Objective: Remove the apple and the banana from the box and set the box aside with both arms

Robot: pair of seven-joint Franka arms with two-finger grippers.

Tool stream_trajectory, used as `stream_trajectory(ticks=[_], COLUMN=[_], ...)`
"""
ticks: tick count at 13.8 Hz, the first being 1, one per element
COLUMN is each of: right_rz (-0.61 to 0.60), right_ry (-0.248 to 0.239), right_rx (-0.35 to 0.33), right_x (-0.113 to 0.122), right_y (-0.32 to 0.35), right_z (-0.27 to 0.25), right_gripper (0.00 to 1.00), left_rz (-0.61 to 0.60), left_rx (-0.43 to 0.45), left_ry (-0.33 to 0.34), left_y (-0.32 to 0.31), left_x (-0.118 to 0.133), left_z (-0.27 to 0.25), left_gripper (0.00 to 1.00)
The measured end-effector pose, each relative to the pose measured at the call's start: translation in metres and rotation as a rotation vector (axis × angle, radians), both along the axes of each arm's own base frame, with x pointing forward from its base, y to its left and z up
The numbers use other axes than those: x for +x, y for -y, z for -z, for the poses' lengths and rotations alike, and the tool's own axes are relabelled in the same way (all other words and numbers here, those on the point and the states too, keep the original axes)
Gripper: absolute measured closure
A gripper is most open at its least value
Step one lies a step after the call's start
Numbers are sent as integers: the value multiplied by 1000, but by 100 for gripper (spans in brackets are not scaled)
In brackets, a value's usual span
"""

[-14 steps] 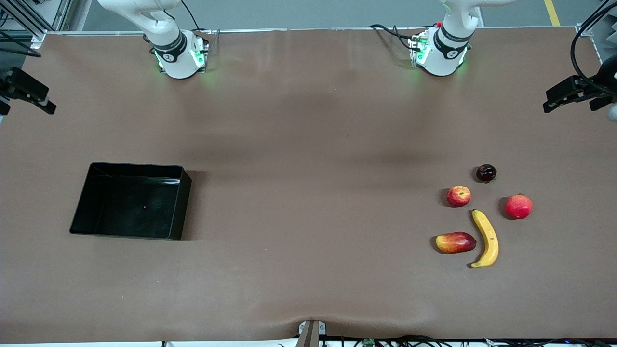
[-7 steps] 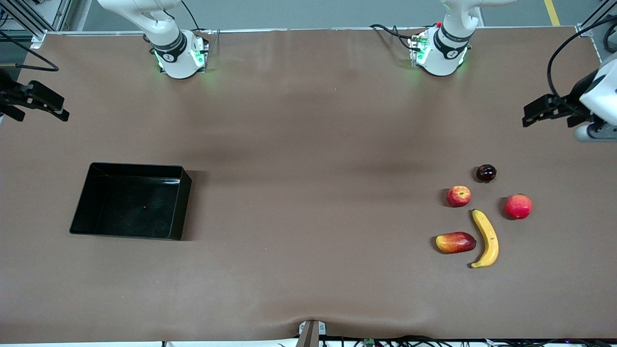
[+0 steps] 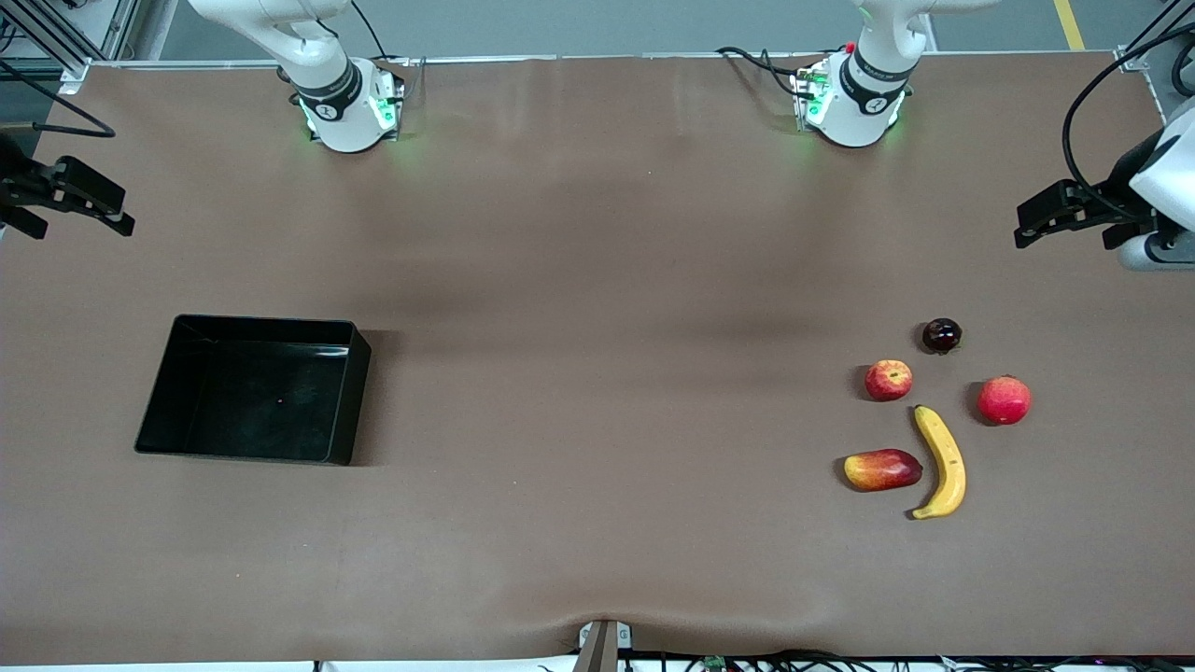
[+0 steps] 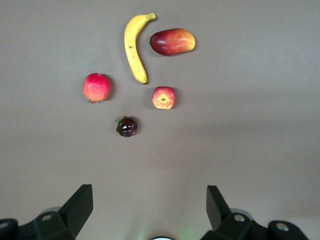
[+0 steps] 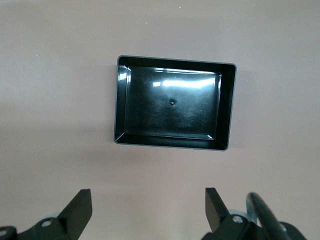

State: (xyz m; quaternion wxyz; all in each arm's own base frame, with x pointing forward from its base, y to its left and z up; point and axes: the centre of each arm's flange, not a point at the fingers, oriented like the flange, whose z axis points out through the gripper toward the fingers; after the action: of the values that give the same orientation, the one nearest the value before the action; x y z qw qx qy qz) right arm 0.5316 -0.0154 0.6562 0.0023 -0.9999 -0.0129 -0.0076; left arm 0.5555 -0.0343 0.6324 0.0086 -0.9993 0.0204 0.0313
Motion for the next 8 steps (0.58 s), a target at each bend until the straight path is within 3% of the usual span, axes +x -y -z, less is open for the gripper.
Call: stream_trajectory(ticks=[8], right_rz=[5], right_ry=[-8], right_rx=[-1], right_x=[0], right_y=[4], right_z=[3], right_gripper=[0], left_rz=[-15], left_rx=[-1], left_ry=[9], left_y=[-8], left_x=[7], left_z=[6], left_gripper=[0])
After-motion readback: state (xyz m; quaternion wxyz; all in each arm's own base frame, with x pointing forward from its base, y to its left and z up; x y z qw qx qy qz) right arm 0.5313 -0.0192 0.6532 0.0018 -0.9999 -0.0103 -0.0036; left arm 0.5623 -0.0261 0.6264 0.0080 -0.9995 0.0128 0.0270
